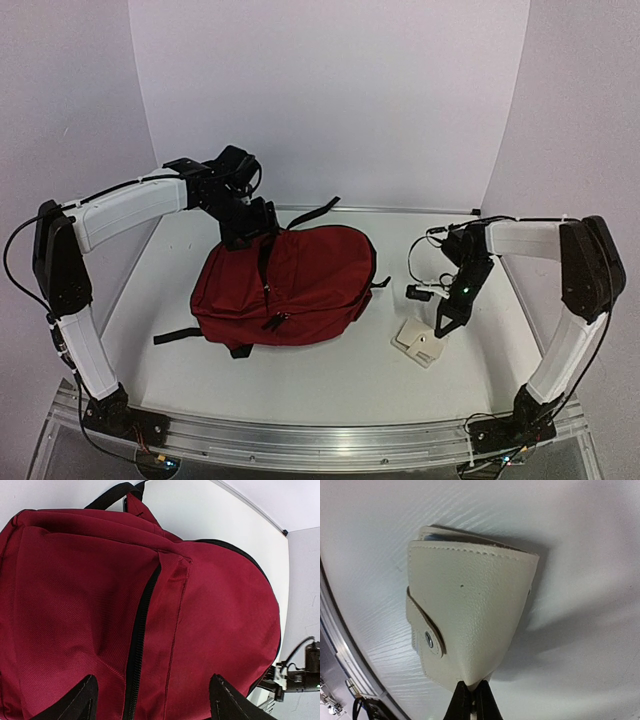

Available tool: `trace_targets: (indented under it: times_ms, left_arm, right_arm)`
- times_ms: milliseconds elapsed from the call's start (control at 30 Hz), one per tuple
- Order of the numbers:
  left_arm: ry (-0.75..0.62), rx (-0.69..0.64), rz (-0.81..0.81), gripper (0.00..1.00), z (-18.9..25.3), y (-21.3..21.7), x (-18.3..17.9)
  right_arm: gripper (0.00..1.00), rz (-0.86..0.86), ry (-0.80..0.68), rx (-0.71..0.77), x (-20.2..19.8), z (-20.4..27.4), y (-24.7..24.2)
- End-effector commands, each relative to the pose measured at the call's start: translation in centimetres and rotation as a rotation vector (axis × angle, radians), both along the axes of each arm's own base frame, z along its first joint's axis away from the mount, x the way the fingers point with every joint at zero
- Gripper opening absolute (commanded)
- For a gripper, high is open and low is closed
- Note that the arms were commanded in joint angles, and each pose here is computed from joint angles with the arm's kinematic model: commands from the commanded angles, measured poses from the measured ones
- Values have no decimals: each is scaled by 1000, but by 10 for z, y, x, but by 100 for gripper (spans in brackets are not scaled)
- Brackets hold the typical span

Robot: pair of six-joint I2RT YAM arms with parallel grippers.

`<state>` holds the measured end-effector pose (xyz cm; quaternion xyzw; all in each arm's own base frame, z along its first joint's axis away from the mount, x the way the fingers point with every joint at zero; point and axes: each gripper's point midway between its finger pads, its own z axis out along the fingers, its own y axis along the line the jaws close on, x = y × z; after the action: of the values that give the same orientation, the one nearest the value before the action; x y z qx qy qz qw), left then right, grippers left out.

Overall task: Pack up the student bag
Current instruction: Pick up the personal item from the center of the board.

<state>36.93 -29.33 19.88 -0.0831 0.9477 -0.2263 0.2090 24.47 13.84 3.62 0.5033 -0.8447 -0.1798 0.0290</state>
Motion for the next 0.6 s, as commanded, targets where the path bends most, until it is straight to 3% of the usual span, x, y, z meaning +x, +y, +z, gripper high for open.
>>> trace_targets:
  times_ms: [0,367,567]
  left_arm:
    - [-36,-9,4,76,16,4,0]
    - [12,50,-30,78,0,4,-7]
    - [53,162,-44,66,-14,5,-11]
  right_arm:
    - [0,-61,-40,107,2,73,11]
    - [0,-159,-114,487,20,220,66]
    - [0,-316,-156,603,75,248,116]
